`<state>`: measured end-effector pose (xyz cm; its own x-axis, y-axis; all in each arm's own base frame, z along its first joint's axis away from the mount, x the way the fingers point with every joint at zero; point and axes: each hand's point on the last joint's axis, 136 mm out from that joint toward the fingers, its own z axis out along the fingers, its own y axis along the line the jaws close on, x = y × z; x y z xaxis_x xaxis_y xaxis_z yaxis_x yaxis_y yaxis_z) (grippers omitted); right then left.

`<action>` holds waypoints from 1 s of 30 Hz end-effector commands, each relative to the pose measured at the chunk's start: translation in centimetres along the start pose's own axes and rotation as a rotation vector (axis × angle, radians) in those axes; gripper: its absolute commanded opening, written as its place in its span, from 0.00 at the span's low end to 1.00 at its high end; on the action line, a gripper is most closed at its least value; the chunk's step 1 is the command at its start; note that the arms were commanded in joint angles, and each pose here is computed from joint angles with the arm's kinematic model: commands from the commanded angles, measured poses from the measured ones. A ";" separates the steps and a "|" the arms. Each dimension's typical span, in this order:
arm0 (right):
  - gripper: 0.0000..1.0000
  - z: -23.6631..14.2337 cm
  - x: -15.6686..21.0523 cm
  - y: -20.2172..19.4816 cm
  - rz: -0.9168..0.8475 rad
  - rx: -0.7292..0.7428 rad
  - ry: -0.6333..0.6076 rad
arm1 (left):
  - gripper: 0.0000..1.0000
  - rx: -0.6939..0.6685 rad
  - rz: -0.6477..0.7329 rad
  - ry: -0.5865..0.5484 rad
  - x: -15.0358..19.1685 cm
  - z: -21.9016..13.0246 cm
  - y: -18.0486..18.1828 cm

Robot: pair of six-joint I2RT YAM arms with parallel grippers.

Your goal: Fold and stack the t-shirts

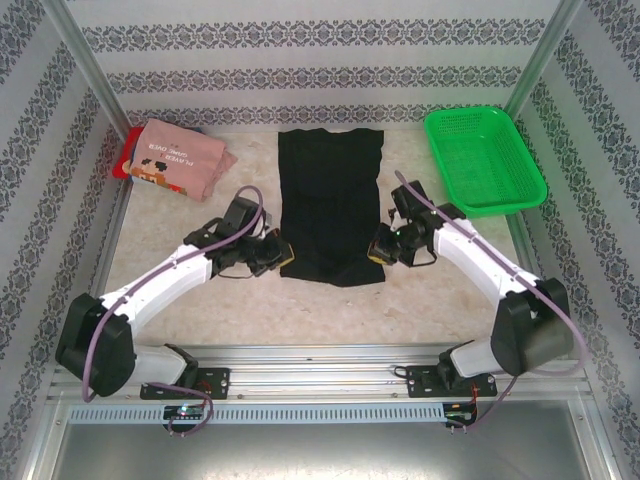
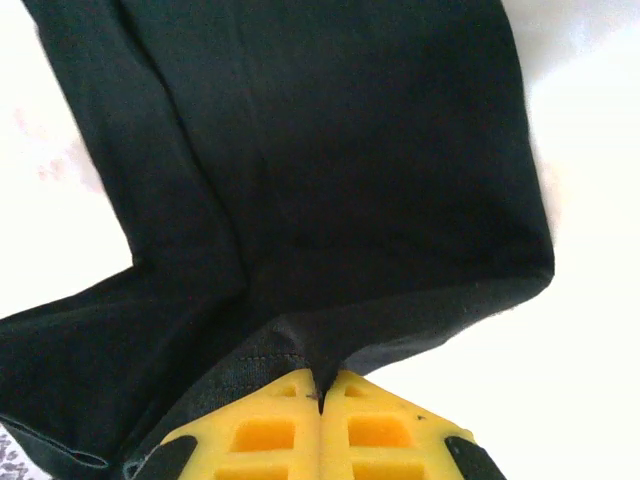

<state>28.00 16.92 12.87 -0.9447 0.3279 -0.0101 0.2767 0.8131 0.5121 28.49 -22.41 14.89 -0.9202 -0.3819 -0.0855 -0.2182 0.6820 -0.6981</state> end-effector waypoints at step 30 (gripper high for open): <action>0.00 2.2 -15.8 2.1 -0.034 -0.003 -0.058 | 0.00 0.056 0.055 -0.024 -15.2 2.9 -0.7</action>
<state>43.39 15.19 12.63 -0.9407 0.3289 -0.0832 0.2397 0.8180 0.5228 42.67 -19.32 14.16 -0.9182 -0.3775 -0.1202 -0.1807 0.6690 -0.7210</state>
